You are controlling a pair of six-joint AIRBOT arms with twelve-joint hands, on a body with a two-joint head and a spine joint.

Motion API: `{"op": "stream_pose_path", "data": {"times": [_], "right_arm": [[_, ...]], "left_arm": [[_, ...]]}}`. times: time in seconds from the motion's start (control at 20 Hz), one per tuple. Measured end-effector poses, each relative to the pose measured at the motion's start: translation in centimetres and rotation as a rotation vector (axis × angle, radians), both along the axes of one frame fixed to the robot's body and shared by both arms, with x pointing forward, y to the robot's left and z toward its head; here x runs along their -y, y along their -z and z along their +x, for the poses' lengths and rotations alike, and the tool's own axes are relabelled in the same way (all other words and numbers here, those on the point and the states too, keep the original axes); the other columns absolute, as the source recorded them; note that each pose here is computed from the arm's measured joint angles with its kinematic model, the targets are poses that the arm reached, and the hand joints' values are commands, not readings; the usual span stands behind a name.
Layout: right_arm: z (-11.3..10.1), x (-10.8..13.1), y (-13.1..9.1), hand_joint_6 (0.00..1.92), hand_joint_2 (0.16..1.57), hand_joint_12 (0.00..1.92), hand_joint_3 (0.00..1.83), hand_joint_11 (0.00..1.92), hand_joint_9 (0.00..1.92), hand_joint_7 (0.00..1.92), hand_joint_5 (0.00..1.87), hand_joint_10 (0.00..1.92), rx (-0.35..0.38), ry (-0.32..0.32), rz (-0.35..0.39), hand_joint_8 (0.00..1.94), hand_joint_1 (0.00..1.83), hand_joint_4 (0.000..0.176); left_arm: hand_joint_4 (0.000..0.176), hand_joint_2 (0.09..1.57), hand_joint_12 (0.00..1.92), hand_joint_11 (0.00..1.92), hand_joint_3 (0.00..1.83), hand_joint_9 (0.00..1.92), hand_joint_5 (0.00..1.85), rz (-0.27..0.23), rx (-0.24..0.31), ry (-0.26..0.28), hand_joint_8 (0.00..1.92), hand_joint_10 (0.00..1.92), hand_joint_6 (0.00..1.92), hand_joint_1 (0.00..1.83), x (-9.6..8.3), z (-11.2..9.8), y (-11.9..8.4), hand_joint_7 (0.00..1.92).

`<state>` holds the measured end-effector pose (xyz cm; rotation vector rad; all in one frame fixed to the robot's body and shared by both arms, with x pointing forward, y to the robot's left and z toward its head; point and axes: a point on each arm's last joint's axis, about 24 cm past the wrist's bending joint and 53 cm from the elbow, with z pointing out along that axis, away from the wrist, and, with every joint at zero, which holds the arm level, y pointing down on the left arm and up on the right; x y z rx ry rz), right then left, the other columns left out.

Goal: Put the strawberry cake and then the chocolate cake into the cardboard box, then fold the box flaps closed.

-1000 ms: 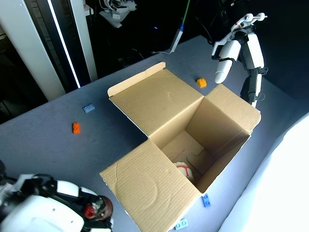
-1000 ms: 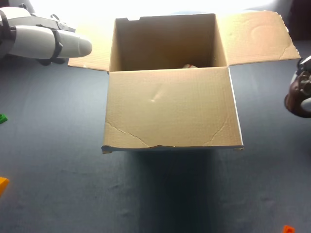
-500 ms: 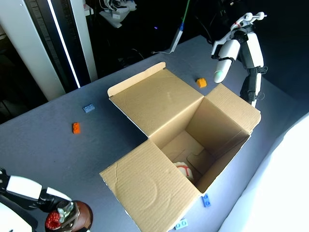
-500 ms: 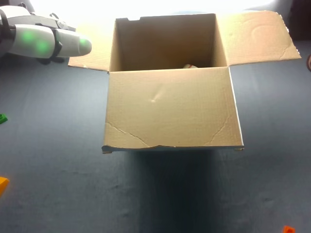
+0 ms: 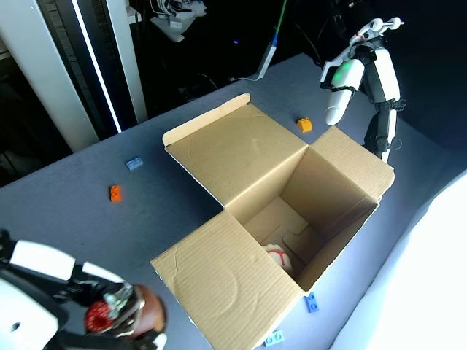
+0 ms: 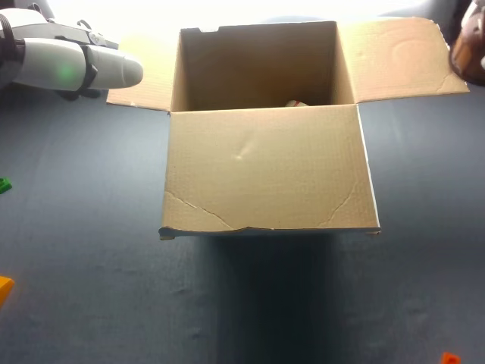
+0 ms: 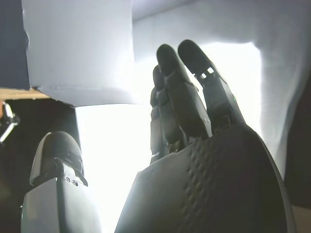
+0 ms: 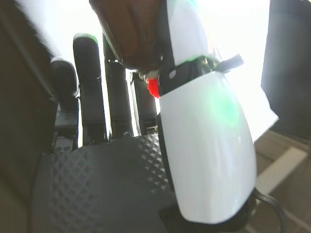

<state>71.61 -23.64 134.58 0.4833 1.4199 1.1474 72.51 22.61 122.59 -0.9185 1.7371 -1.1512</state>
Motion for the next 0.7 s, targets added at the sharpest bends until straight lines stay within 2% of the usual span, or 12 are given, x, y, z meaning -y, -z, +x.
{"op": "stream_pose_path", "data": {"times": [0.1,0.15,0.25,0.35,0.4,0.45,0.5,0.65,0.7], "right_arm": [[0.0,0.0,-0.4,1.06,1.22,1.91,0.00,0.19,0.59,0.77,0.88,1.61,0.006,0.000,0.009,1.38,1.34,0.000],[0.0,0.0,-0.7,0.97,1.20,1.92,0.00,0.20,0.61,0.80,0.94,1.62,0.010,-0.001,0.014,1.36,1.35,0.000],[-0.1,-0.3,-1.3,1.18,1.21,1.78,0.00,0.26,0.64,0.80,0.83,1.54,0.019,-0.009,0.022,1.34,1.34,0.000],[-0.1,-1.1,-1.7,1.19,1.20,1.71,0.00,0.28,0.68,0.83,0.81,1.49,0.030,-0.023,0.024,1.32,1.35,0.000],[0.0,-1.9,-2.0,1.18,1.21,1.83,0.00,0.20,0.64,0.79,0.81,1.57,0.039,-0.036,0.013,1.36,1.34,0.000],[0.1,-2.6,-2.1,1.16,1.21,1.85,0.00,0.19,0.63,0.79,0.82,1.58,0.040,-0.049,0.009,1.36,1.34,0.000],[0.5,-3.4,-2.5,1.13,1.19,1.74,0.00,0.23,0.68,0.85,0.84,1.51,0.041,-0.061,0.014,1.28,1.35,0.000],[1.3,-5.2,-3.3,1.04,1.19,1.77,0.00,0.27,0.66,0.80,0.92,1.53,0.052,-0.085,0.021,1.35,1.35,0.000],[1.5,-6.0,-3.3,0.93,1.18,1.78,0.00,0.30,0.68,0.82,0.96,1.54,0.047,-0.098,0.015,1.35,1.35,0.000]], "left_arm": [[0.013,1.01,1.15,0.20,0.00,0.63,0.32,0.000,0.000,-0.002,0.00,0.00,0.00,0.45,-0.1,0.0,0.0,0.51],[0.014,1.02,1.15,0.20,0.00,0.63,0.32,0.000,0.000,-0.002,0.00,0.00,0.00,0.44,0.0,0.1,0.0,0.50],[0.008,1.02,1.16,0.20,0.00,0.63,0.32,0.000,-0.001,-0.002,0.00,0.00,0.00,0.41,0.1,0.2,0.0,0.51],[0.012,1.02,1.19,0.18,0.00,0.63,0.32,-0.004,0.002,0.002,0.00,0.00,0.00,0.41,0.4,0.2,-0.1,0.49],[0.015,1.03,1.19,0.17,0.00,0.62,0.31,-0.006,0.004,0.004,0.00,0.00,0.00,0.39,0.4,0.2,-0.2,0.47],[0.019,1.02,1.17,0.18,0.00,0.62,0.30,-0.007,0.005,0.002,0.00,0.00,0.00,0.41,0.3,0.3,-0.2,0.47],[0.020,1.01,1.17,0.21,0.00,0.64,0.27,-0.006,0.004,-0.001,0.01,0.01,0.00,0.44,0.2,0.3,-0.2,0.51],[0.019,1.01,1.16,0.21,0.00,0.65,0.29,-0.007,0.003,-0.007,0.01,0.01,0.01,0.45,0.0,0.4,-0.2,0.52],[0.016,1.01,1.16,0.21,0.00,0.64,0.30,-0.007,0.001,-0.011,0.01,0.01,0.01,0.45,-0.1,0.5,-0.2,0.52]]}}
